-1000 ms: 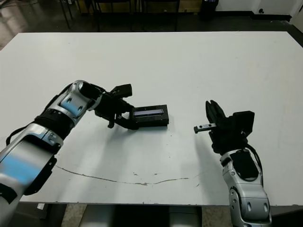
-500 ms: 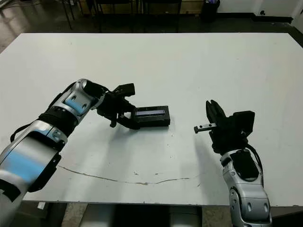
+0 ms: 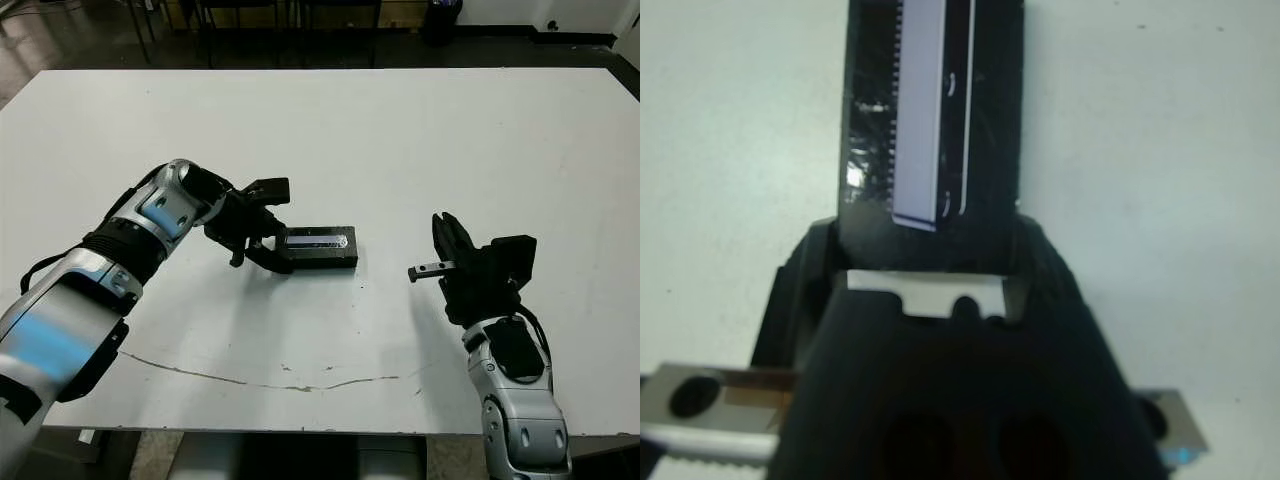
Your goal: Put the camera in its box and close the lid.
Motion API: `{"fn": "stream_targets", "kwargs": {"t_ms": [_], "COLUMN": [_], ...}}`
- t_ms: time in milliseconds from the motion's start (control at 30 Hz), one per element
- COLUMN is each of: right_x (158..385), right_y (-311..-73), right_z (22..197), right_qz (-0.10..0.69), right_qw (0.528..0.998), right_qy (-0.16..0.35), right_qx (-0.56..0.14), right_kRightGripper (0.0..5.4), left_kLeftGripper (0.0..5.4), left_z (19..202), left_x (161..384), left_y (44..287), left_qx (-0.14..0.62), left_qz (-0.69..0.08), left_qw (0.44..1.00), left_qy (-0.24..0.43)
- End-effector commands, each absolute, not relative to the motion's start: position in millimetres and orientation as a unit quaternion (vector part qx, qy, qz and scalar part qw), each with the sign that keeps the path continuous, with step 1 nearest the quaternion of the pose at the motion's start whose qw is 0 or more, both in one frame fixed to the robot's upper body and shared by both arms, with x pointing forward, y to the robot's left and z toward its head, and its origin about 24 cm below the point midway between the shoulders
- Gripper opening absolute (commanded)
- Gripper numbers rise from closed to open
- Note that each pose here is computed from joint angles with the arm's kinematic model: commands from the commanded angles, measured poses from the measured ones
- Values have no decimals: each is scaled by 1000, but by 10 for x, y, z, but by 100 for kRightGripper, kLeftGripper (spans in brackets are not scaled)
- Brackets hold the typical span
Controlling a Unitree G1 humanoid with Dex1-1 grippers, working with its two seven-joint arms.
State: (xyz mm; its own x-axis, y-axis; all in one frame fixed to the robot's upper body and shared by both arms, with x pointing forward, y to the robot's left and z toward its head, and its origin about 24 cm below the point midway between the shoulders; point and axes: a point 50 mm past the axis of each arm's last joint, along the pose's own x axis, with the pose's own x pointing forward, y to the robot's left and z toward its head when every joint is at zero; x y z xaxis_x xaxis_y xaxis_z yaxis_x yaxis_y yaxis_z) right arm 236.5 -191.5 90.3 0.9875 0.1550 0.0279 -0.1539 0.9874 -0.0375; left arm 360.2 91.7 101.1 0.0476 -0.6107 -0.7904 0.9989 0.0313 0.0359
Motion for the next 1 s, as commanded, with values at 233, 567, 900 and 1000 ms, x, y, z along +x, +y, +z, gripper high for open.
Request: {"fn": "stream_targets", "kwargs": {"t_ms": [233,567,900,1000], "right_x": [2360,2357,2380,2387], "right_y": [-1918,-1920,-1911,-1903], "right_z": [833,832,814,817], "right_qz": [76,73,78,75], "right_qw": [997,997,997,997], "right_qy": [-2,-4,-6,-4], "right_qx": [-7,-19,-13,-17], "right_kRightGripper": [0,0,0,0], "left_kLeftGripper": [373,539,539,539], "left_z": [759,734,801,883], "left_x": [3513,3487,3428,3393], "left_y": [1086,1279,1730,1934], "left_qx": [359,365,343,328], "left_qz": [-617,-626,-604,-583], "left_qw": [624,618,648,684], "left_qy": [318,305,312,292]}}
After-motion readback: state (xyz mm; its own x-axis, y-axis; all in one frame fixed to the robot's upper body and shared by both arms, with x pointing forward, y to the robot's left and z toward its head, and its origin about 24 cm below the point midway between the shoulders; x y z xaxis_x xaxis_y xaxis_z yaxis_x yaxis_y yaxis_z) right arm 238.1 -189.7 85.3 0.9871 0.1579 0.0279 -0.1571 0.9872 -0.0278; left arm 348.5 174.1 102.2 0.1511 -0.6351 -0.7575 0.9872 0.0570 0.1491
